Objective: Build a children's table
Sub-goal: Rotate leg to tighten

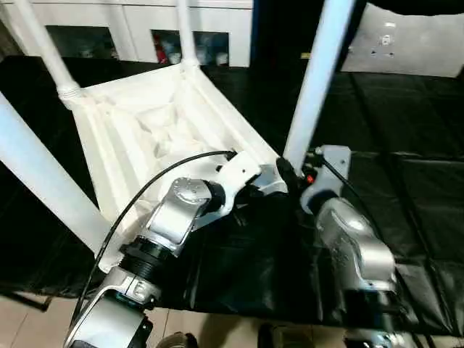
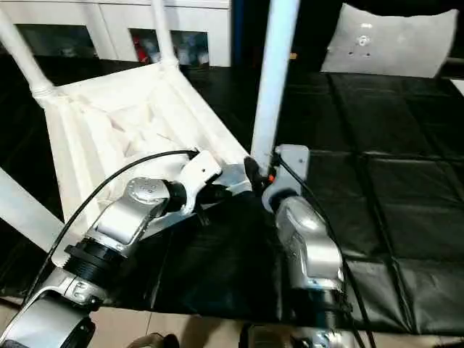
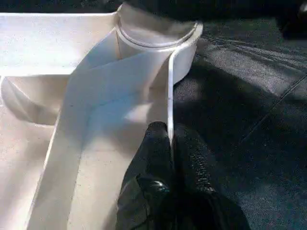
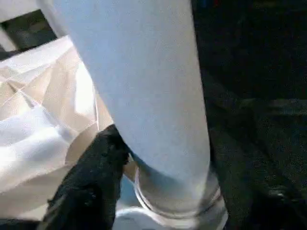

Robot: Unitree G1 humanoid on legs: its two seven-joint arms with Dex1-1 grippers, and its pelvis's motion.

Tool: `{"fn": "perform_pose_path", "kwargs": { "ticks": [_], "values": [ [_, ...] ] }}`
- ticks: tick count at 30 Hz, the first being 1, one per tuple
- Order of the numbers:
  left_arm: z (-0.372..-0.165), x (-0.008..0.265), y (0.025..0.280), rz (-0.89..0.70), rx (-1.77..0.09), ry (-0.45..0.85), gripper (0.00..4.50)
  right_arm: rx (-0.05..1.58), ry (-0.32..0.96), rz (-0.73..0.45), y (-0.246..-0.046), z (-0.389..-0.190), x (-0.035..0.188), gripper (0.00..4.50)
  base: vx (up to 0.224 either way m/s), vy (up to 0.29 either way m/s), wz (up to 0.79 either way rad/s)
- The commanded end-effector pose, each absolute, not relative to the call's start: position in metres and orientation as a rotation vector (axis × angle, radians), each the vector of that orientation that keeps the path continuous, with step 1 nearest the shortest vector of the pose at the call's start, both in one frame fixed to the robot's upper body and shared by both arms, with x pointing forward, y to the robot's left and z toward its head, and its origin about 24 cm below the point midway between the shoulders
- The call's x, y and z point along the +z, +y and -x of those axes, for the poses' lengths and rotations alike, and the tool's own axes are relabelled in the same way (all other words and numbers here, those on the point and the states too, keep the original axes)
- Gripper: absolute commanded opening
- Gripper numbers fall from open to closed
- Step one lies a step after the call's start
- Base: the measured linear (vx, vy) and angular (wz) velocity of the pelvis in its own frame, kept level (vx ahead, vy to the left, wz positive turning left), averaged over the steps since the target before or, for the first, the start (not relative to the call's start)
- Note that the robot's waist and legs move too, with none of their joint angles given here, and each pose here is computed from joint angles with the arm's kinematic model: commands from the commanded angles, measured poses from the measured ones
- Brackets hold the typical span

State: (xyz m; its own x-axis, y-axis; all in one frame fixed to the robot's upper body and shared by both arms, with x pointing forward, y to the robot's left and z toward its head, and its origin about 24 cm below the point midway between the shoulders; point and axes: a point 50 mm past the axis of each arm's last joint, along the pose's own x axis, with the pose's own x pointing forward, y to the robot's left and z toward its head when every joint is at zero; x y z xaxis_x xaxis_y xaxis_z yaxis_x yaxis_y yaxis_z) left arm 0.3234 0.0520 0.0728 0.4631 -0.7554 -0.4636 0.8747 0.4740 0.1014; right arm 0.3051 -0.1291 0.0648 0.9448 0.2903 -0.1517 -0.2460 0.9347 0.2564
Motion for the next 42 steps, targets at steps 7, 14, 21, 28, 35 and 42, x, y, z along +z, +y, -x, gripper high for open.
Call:
{"fn": "perform_pose_path", "kwargs": {
  "ticks": [7,14,21,28,35,42],
  "values": [
    [-0.315,0.079,0.059,-0.391,-1.178,0.313,0.0,0.433,0.194,-0.097,-0.179,-0.288,0.057,3.68,0.0,0.0,0.0],
    [-0.314,0.079,0.071,-0.424,-1.225,0.325,0.0,0.653,0.199,0.043,-0.208,-0.275,0.068,4.13,0.0,0.0,0.0],
    [-0.313,0.078,0.079,-0.451,-1.289,0.327,0.0,0.839,0.183,0.086,-0.218,-0.265,0.079,4.46,0.0,0.0,0.0],
    [-0.299,0.077,0.086,-0.493,-1.477,0.302,0.0,0.96,0.188,0.113,-0.214,-0.268,0.084,4.46,0.0,0.0,0.0],
    [-0.289,0.074,0.092,-0.524,-1.573,0.324,0.0,1.18,0.242,0.083,-0.198,-0.261,0.083,4.09,0.0,0.0,0.0],
    [-0.284,0.075,0.098,-0.567,-1.655,0.338,0.0,1.254,0.274,0.081,-0.197,-0.272,0.084,3.45,0.0,0.0,0.0]
  ]
}}
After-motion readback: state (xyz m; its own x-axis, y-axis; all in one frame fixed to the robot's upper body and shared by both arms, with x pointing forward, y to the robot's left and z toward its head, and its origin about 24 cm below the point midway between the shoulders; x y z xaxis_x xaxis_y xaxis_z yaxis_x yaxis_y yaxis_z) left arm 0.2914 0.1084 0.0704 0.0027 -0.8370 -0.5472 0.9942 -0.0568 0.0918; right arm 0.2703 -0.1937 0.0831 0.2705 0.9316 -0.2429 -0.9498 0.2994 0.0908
